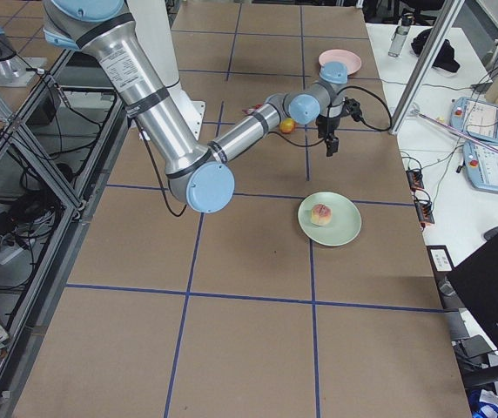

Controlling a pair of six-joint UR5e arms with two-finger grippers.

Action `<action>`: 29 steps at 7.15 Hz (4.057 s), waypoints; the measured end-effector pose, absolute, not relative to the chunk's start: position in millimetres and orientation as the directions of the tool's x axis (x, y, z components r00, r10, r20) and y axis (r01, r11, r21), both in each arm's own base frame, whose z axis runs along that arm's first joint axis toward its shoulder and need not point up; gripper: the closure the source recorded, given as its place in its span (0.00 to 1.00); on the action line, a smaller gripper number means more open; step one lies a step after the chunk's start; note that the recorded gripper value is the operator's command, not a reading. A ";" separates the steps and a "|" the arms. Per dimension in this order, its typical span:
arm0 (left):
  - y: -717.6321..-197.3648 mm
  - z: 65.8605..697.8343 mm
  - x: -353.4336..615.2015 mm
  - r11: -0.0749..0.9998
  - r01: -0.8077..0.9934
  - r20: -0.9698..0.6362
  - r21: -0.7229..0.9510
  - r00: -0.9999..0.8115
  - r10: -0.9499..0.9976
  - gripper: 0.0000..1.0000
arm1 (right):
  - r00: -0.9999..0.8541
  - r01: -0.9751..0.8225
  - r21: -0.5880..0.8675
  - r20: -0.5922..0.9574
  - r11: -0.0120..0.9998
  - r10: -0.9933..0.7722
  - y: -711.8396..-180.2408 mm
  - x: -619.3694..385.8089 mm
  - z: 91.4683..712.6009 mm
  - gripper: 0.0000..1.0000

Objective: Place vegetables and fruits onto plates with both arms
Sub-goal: 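Move the right gripper back to the pear and grasp it, then carry the pear to the green plate and release it beside the peach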

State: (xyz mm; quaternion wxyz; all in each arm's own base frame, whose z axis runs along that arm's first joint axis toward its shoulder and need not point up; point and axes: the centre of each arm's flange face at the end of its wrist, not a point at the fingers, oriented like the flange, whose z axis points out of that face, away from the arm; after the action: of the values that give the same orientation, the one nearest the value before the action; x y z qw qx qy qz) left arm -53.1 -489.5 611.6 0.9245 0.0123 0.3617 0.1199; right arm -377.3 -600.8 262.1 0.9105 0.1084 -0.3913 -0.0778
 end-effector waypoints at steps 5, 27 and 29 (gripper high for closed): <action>-489.4 612.3 -53.1 0.971 -0.213 -0.666 0.107 0.710 0.229 0.00 | 0.720 -0.073 0.214 0.687 0.974 -0.098 -509.9 -581.4 151.8 0.00; -487.4 614.5 -52.8 0.971 -0.214 -0.667 0.103 0.709 0.227 0.00 | 0.734 0.278 0.331 0.532 0.902 -0.422 -699.4 -258.9 477.4 0.00; -487.7 610.7 -53.3 0.970 -0.216 -0.661 0.112 0.712 0.235 0.00 | 0.736 0.241 0.316 0.557 0.918 -0.385 -711.9 -217.6 477.1 0.00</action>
State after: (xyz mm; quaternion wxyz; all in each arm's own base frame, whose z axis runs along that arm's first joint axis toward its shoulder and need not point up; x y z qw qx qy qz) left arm -53.3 -487.7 610.7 0.9252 0.0133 0.3592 0.1219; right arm -217.6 -711.9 477.1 0.9249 0.1121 -0.3215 -0.1691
